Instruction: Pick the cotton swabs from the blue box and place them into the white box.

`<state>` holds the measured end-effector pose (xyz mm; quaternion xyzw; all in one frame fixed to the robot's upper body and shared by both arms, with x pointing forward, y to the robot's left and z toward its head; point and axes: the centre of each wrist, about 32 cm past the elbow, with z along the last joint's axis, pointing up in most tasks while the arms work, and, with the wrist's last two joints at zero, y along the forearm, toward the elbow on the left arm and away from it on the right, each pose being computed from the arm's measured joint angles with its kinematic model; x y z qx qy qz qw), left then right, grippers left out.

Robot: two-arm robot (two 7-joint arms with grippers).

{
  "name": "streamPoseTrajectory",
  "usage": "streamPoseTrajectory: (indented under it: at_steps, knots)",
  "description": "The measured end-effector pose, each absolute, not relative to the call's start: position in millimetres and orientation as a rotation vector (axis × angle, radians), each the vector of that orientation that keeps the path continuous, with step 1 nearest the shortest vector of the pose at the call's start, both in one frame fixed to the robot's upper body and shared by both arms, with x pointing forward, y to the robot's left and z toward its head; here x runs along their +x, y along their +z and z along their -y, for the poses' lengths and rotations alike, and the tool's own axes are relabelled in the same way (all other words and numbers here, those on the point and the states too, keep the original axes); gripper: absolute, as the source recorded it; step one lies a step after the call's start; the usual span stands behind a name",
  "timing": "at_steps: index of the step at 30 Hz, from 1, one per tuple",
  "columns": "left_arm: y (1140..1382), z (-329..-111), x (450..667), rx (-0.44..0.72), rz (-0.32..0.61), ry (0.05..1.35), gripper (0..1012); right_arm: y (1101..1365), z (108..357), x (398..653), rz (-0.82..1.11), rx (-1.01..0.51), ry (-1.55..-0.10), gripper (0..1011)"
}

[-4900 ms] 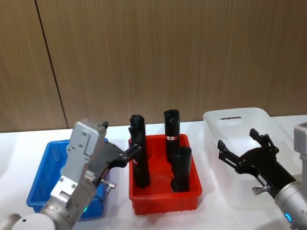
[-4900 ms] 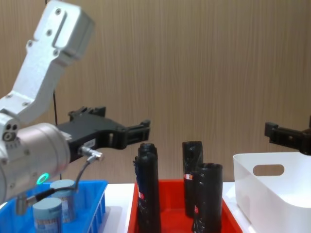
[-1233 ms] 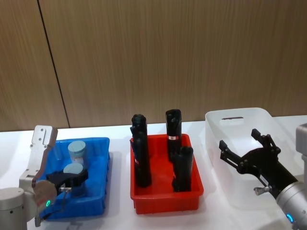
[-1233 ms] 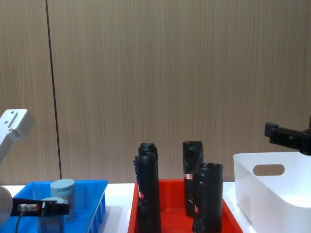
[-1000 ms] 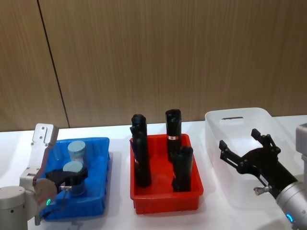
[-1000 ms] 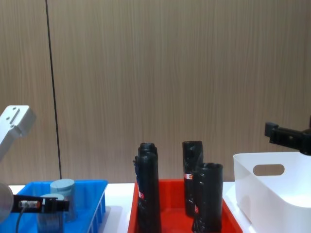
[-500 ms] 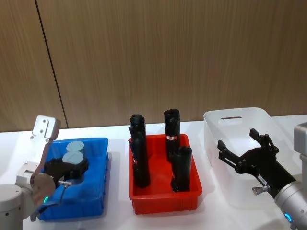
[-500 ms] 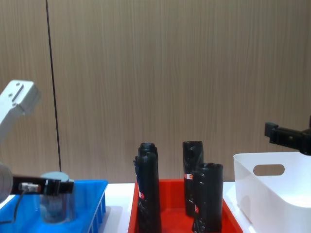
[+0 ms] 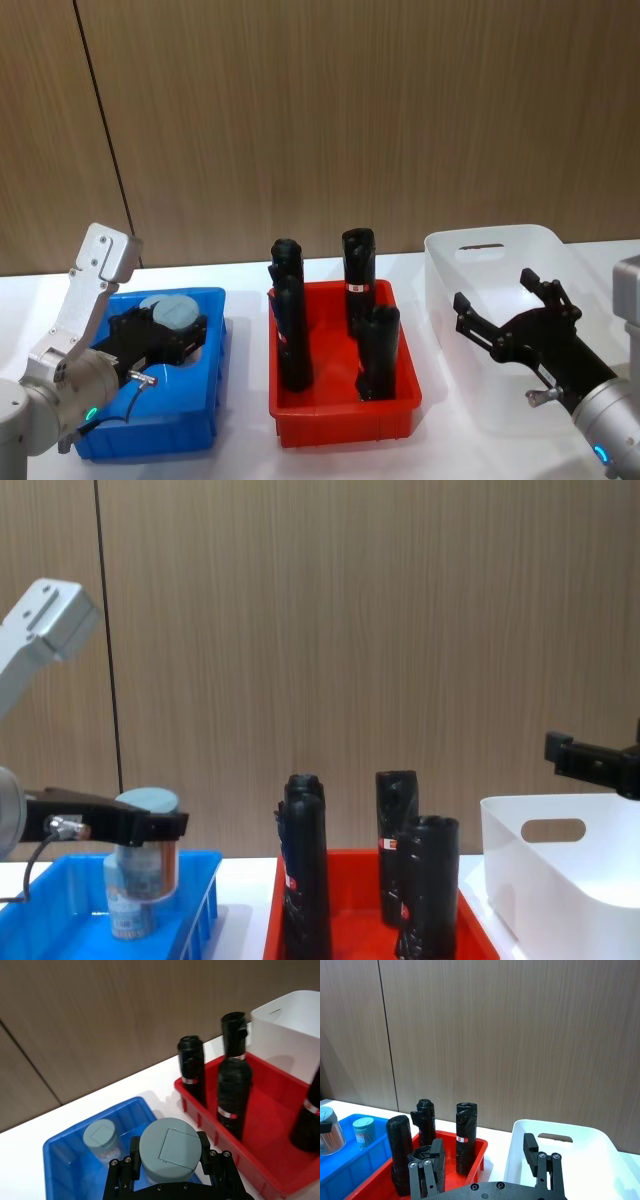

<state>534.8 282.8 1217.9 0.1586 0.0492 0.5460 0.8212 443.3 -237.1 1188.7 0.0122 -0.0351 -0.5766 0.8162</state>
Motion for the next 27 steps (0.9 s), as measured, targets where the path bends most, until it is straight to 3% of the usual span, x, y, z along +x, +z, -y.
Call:
streamPoseTrajectory:
  at_steps: [14,27]
  knots:
    - [1231,-286,528,0.291,-0.04,0.963,671,1189,237,443,0.075,0.026,-1.23,1002]
    - [1237,-285,535,0.238,-0.017,0.738,671,1189,237,443,0.075,0.026,-1.229,1002]
